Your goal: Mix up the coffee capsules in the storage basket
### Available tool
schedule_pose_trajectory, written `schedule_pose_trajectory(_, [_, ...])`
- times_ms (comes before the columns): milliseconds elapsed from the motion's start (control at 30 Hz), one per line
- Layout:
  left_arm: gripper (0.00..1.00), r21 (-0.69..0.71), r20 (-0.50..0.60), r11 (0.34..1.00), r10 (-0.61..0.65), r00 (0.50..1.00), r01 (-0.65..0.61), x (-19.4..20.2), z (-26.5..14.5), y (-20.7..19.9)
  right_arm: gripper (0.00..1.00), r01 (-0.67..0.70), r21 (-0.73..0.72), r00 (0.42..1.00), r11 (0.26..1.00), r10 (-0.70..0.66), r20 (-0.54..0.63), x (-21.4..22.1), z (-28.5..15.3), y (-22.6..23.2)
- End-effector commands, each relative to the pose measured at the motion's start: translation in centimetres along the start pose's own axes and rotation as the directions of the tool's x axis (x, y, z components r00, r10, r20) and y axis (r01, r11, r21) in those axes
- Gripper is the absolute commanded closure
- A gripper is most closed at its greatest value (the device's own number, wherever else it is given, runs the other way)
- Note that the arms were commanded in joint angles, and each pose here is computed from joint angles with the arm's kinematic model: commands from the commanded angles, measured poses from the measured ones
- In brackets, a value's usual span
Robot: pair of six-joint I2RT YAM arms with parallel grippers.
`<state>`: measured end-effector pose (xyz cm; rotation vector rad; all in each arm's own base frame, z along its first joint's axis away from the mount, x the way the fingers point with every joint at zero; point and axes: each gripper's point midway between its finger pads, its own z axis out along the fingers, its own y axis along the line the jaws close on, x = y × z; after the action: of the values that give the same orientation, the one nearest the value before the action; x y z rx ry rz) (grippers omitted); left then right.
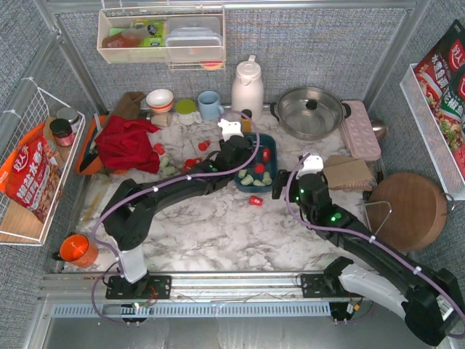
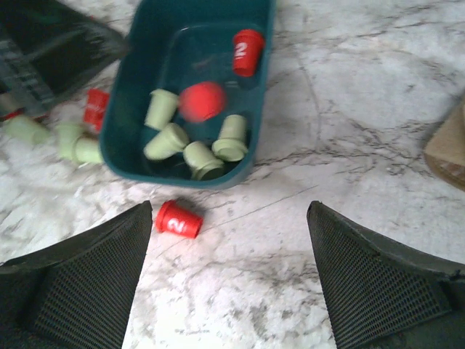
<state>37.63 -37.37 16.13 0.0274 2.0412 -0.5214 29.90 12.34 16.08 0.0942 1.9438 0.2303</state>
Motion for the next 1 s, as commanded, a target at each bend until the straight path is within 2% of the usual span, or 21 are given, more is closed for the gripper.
schedule_pose_trajectory(0, [0.21, -0.003, 0.033, 0.998, -0.068, 0.997, 0.068, -0.4, 1.2, 0.7, 0.09, 0.043, -0.107, 0.996, 0.993, -0.051, -0.070, 1.0, -2.0, 1.7])
schedule_pose_trajectory(100, [0.14, 0.011, 0.078, 0.993, -0.120, 0.990, 0.119, -1.1, 0.9, 1.2, 0.10, 0.028, -0.139, 0.995, 0.990, -0.041, -0.092, 1.5, -2.8, 2.3])
schedule_pose_trajectory(267, [0.10, 0.025, 0.183, 0.992, -0.126, 0.975, 0.124, -4.0, -2.8, 2.3, 0.14, 0.016, -0.190, 0.990, 0.982, -0.042, -0.135, 3.9, -2.6, 4.3])
schedule_pose_trajectory(467, [0.09, -0.127, 0.297, 0.985, -0.073, 0.952, 0.115, -7.0, -10.2, 7.9, 0.17, 0.022, -0.206, 0.989, 0.978, -0.052, -0.140, 6.3, -1.3, 7.0])
schedule_pose_trajectory(567, [0.09, -0.220, 0.335, 0.970, -0.022, 0.942, 0.101, -7.7, -14.0, 11.2, 0.21, 0.019, -0.164, 0.993, 0.986, -0.037, -0.109, 7.2, -0.2, 7.4])
schedule_pose_trajectory(667, [0.09, -0.276, 0.345, 0.958, 0.025, 0.938, 0.076, -7.8, -17.4, 13.8, 0.21, 0.002, -0.085, 0.996, 0.996, -0.009, -0.091, 7.9, 1.1, 6.8])
schedule_pose_trajectory(733, [0.07, -0.276, 0.343, 0.960, 0.052, 0.938, 0.048, -7.8, -19.0, 14.6, 0.19, -0.013, -0.037, 0.997, 0.999, 0.010, -0.082, 8.3, 2.0, 6.4])
schedule_pose_trajectory(800, [0.01, -0.247, 0.328, 0.969, 0.093, 0.940, -0.010, -7.5, -20.1, 14.7, 0.19, -0.016, -0.021, 0.996, 1.000, 0.014, -0.083, 8.9, 2.8, 6.6])
schedule_pose_trajectory(967, [0.01, -0.221, 0.302, 0.956, 0.255, 0.918, -0.193, -6.9, -21.4, 15.0, 0.17, -0.021, 0.006, 0.995, 1.000, 0.022, -0.102, 10.3, 4.8, 7.4])
